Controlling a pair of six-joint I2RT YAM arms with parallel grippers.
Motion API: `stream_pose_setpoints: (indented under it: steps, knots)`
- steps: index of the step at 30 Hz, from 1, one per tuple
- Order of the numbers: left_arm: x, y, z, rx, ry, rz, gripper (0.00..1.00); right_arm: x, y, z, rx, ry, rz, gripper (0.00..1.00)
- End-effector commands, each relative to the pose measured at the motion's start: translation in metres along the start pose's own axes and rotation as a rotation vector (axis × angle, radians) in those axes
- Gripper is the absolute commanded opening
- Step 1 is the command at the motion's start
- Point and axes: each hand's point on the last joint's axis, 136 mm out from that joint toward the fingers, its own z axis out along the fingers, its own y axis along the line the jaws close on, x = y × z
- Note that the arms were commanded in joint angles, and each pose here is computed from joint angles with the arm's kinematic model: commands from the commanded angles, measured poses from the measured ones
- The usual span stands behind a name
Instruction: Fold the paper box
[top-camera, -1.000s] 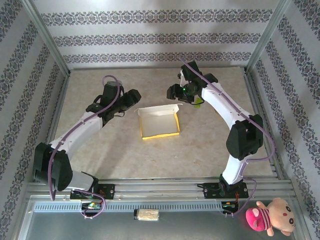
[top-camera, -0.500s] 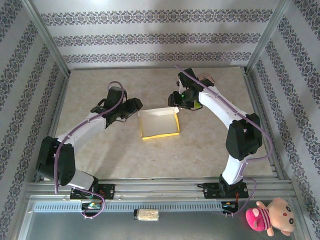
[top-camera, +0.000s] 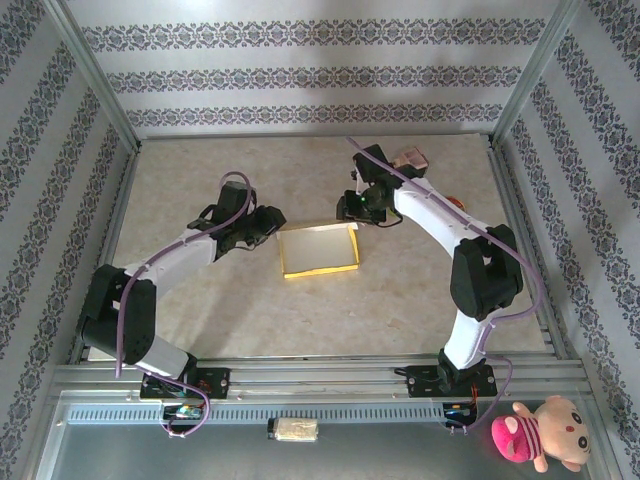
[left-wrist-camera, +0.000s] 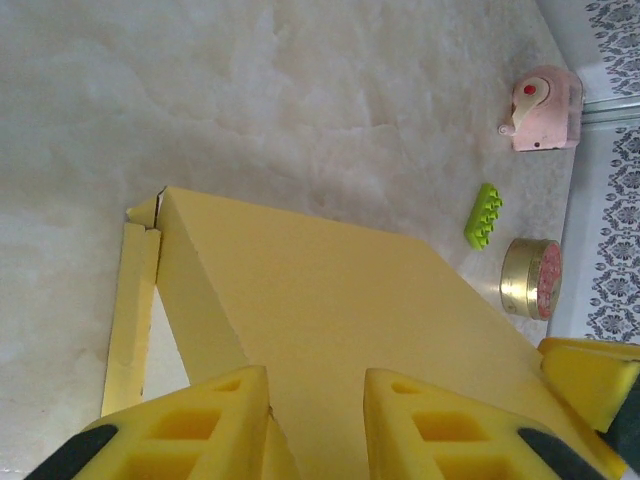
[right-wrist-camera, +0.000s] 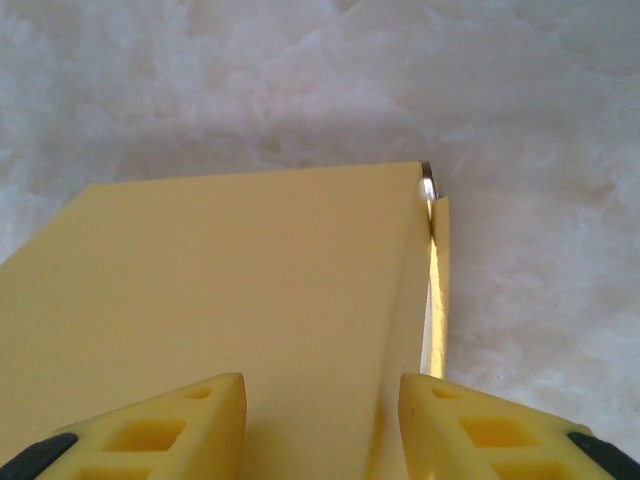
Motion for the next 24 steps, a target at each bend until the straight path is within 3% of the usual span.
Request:
stream_pose_setpoints:
  steps: [1, 13, 24]
  knots:
    - [0.012, 0.002, 0.009, 0.015, 0.031, -0.018, 0.30, 0.010, -0.008, 0.014, 0.034, 0.026, 0.002, 0.45]
    - [0.028, 0.020, 0.018, -0.018, 0.048, -0.041, 0.30, 0.022, -0.013, 0.025, 0.033, 0.045, -0.012, 0.46]
    - [0.006, 0.001, -0.004, -0.030, -0.042, 0.042, 0.55, -0.008, -0.008, -0.014, 0.000, -0.078, 0.007, 0.57]
